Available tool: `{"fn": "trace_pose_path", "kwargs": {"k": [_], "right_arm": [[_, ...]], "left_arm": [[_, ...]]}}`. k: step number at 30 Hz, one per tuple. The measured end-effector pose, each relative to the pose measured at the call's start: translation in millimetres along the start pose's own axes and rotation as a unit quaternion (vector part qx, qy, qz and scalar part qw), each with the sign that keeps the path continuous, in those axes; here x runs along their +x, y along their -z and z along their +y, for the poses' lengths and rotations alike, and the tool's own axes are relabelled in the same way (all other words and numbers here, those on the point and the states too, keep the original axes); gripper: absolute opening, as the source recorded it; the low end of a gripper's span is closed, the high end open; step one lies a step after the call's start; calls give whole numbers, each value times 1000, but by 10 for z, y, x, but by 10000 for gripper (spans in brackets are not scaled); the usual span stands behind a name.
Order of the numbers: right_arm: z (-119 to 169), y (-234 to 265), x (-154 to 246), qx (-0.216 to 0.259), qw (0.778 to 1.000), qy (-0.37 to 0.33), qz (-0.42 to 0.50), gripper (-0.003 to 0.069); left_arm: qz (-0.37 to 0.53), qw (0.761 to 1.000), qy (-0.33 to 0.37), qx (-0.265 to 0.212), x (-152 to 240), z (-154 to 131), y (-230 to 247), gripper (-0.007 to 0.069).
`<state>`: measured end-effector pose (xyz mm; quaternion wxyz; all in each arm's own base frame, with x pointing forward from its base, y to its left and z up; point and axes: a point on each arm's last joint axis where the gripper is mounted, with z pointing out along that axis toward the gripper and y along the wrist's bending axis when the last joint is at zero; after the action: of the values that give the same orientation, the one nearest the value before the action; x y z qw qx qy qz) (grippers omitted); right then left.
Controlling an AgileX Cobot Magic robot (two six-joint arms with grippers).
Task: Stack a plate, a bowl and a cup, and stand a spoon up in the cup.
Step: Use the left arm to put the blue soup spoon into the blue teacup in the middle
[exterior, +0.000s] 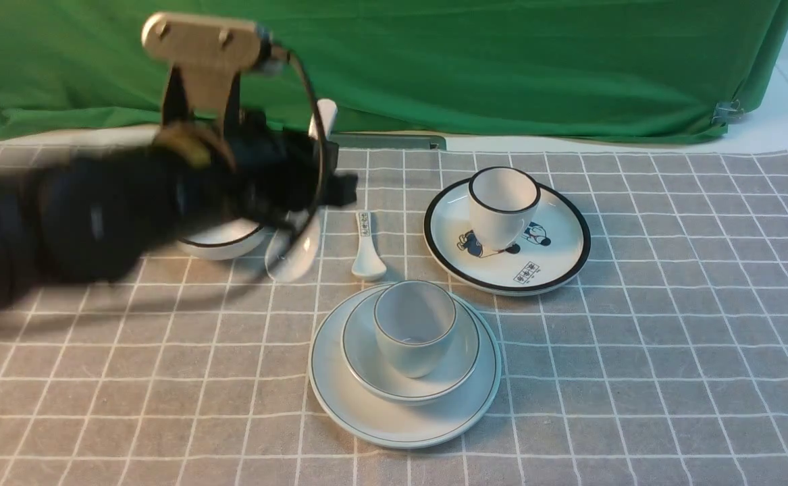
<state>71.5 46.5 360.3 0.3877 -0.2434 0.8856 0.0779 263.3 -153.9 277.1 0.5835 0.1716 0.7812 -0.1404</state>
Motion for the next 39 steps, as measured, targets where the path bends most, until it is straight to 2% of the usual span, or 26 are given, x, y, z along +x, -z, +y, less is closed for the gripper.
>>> {"fn": "trace_pose_path", "kwargs": {"k": [6, 8, 11, 12, 13, 23, 27, 32, 39], "right_arm": [[8, 0, -23, -4, 1000, 1, -13, 123], [10, 1, -29, -6, 1000, 2, -16, 123], [13, 1, -36, -7, 1000, 2, -20, 123], [13, 1, -36, -7, 1000, 2, -20, 123], [13, 1, -36, -7, 1000, 2, -20, 123], [14, 1, -37, -7, 1000, 2, -21, 123], [14, 1, -38, -8, 1000, 2, -21, 123], [14, 1, -38, -8, 1000, 3, -21, 124], [14, 1, -38, -8, 1000, 3, -21, 127]], "left_arm": [[-77, 991, -93, 59, 247, -385, 70, 111], [-100, 989, -83, 67, 261, -427, 48, 111], [-148, 986, -31, 72, 246, -438, -1, 111], [-172, 984, 6, 36, 245, -437, -25, 111], [-182, 980, 6, 76, 256, -444, -51, 111], [-193, 975, -1, 112, 652, -545, -359, 111], [-197, 975, -7, 102, 711, -542, -401, 111], [-175, 982, 1, 64, 855, -479, -488, 111], [-167, 984, -6, 62, 922, -479, -522, 111]]}}
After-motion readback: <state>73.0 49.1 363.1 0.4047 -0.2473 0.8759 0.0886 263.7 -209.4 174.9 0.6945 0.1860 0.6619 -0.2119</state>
